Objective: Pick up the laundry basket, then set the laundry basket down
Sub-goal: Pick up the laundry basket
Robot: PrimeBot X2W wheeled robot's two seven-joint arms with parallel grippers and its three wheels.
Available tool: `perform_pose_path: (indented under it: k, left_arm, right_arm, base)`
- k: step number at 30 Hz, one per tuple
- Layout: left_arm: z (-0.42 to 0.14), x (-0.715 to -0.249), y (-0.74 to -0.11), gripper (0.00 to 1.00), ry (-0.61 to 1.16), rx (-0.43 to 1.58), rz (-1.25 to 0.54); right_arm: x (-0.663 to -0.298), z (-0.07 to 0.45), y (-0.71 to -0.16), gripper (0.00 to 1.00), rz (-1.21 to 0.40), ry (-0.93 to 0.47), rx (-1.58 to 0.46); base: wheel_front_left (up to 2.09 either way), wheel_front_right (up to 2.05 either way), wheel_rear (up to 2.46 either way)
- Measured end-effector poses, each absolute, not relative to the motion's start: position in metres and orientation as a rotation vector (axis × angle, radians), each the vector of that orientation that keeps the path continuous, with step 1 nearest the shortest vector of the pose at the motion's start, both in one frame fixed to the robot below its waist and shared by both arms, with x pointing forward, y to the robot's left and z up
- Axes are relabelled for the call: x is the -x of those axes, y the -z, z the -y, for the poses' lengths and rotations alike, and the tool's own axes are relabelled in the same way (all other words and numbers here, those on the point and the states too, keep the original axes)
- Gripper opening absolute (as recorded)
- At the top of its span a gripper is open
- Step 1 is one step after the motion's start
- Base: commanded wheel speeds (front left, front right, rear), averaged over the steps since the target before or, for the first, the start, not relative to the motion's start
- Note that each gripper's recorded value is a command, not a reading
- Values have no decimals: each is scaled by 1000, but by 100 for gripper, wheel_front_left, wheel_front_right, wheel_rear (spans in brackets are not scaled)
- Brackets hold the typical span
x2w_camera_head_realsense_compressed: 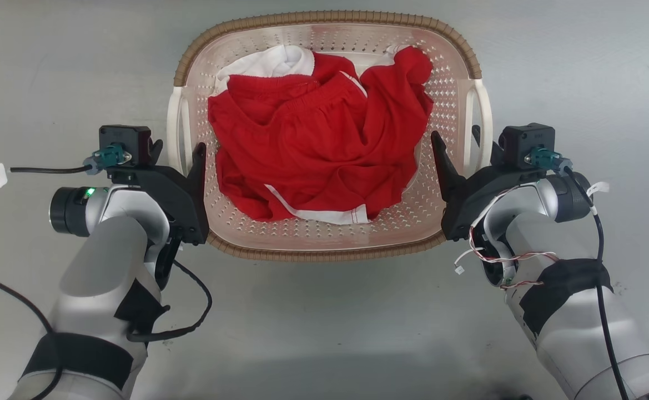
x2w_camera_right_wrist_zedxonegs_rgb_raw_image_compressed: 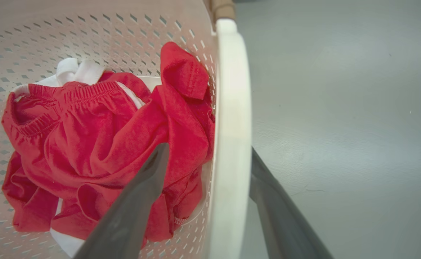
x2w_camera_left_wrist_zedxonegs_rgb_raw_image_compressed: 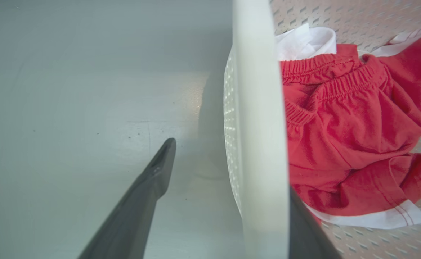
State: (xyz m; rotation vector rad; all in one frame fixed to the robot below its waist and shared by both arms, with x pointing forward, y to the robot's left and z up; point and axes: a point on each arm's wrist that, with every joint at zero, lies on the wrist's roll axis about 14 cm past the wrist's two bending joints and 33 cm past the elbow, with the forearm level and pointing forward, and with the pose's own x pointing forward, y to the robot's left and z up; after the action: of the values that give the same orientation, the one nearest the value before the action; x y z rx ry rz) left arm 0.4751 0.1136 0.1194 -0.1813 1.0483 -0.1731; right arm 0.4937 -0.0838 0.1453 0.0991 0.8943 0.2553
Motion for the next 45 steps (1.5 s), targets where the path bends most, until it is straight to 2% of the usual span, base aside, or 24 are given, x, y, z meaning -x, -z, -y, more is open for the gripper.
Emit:
perform_pose_path:
  k: [3,4,5,6,7,8,24,45]
  left_arm:
    - [-114,-473,-117,100,170,182,-1053]
    - [-114,-474,-117,100,169,182,-1051]
    - [-114,-475,-117,95,169,182,-1050]
    - [-114,-475,-116,74,168,182,-1050]
    - [-114,-476,-116,37,168,182,-1047]
    - [-114,-476,-116,0,168,182,-1045]
    - [-106,-475,-116,0,174,199,-1038]
    - [-105,-468,-151,0,157,217,-1021]
  right_arm:
    - [-493,82,-142,100,-903,-252,-103]
    - [-492,81,-141,89,-906,-253,-105]
    - [-492,81,-140,43,-908,-251,-107]
    - [-492,81,-139,24,-910,-249,-112]
    - [-493,80,-139,0,-909,-250,-110]
    - [-494,80,-139,0,-909,-253,-107]
    - [-496,78,-137,0,-915,-239,-111]
    - [-491,81,-171,0,-904,-227,-110]
  base:
    - [0,0,0]
    - [0,0,0]
    - [0,0,0]
    - [0,0,0]
    - [0,0,0]
    - [0,0,0]
    - [0,0,0]
    - [0,0,0]
